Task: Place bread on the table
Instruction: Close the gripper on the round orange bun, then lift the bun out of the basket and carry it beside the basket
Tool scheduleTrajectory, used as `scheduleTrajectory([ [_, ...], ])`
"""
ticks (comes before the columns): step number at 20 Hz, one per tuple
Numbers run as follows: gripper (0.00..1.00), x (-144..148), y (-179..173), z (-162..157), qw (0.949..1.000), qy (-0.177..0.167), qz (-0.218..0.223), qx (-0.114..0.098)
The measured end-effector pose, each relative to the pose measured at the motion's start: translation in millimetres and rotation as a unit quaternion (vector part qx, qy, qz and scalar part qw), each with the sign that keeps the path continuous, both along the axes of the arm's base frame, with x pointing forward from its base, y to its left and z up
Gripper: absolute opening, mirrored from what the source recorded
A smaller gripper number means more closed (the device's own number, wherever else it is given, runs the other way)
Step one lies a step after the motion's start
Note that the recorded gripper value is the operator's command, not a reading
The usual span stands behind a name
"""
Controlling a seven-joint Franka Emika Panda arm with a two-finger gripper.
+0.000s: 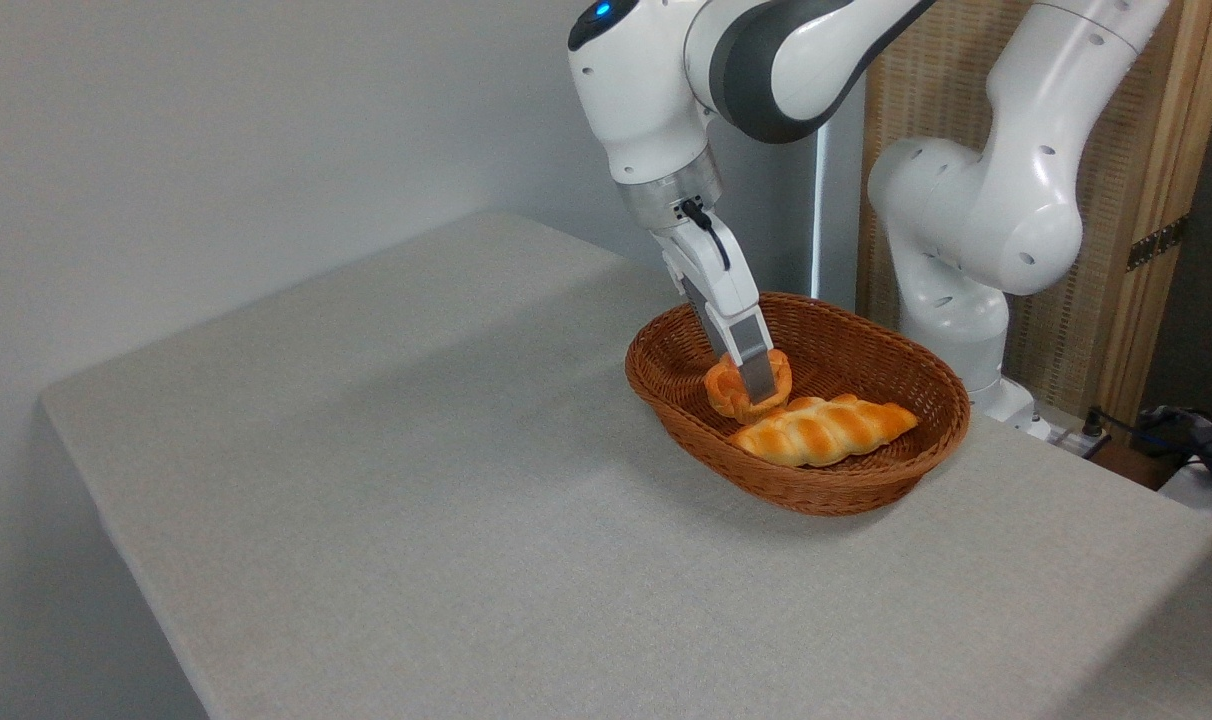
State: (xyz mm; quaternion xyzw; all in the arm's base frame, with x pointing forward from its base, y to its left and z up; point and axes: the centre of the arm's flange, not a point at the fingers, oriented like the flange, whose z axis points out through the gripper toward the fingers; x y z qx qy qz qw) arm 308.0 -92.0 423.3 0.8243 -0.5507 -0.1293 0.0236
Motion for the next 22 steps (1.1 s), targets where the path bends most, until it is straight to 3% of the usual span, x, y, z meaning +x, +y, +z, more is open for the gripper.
scheduleTrajectory([
  [5,0.61,0.9,-0.4,0.1,1.0000,-0.003,0.000,-0.001],
  [7,0.52,1.0,-0.4,0.0,1.0000,-0.003,0.000,-0.001],
  [12,0.43,1.7,-0.6,-2.0,1.0000,-0.001,0.000,0.000],
  [22,0.38,2.0,-0.7,-2.3,1.0000,-0.001,0.000,0.000],
])
